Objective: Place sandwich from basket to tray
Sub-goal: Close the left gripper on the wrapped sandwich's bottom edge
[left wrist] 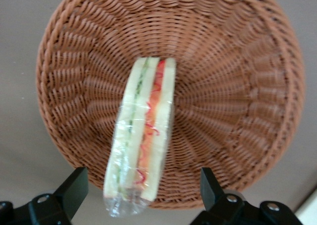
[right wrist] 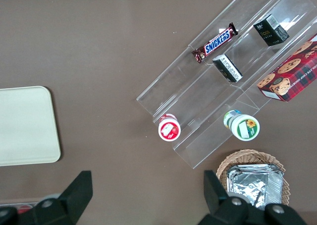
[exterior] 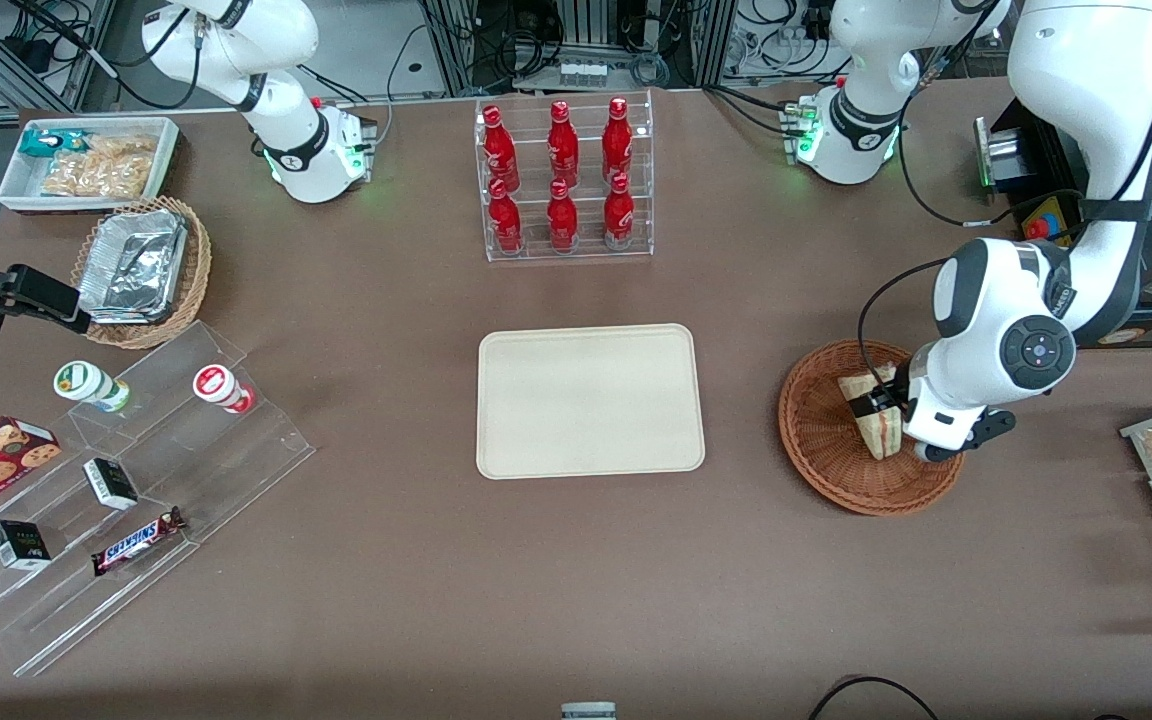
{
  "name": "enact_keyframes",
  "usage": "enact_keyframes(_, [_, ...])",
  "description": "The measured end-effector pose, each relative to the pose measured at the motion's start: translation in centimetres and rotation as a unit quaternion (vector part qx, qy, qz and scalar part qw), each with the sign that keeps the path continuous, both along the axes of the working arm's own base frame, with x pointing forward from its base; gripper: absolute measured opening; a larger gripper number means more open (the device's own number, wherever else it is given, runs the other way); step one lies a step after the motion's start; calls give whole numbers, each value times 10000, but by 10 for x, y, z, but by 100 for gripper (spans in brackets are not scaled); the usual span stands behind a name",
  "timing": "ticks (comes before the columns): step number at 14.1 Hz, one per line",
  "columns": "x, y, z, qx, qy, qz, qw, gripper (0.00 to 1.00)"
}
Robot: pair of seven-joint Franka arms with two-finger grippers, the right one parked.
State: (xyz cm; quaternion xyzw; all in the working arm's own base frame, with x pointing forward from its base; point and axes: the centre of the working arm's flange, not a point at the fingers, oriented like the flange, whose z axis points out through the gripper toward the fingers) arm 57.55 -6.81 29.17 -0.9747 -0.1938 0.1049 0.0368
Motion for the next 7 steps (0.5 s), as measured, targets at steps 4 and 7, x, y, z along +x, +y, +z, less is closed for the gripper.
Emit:
enact_keyframes(4, [-9, 7, -14, 129, 130, -49, 9998, 100])
enact_keyframes(7, [-17, 5, -32, 116, -14, 107, 9999, 100])
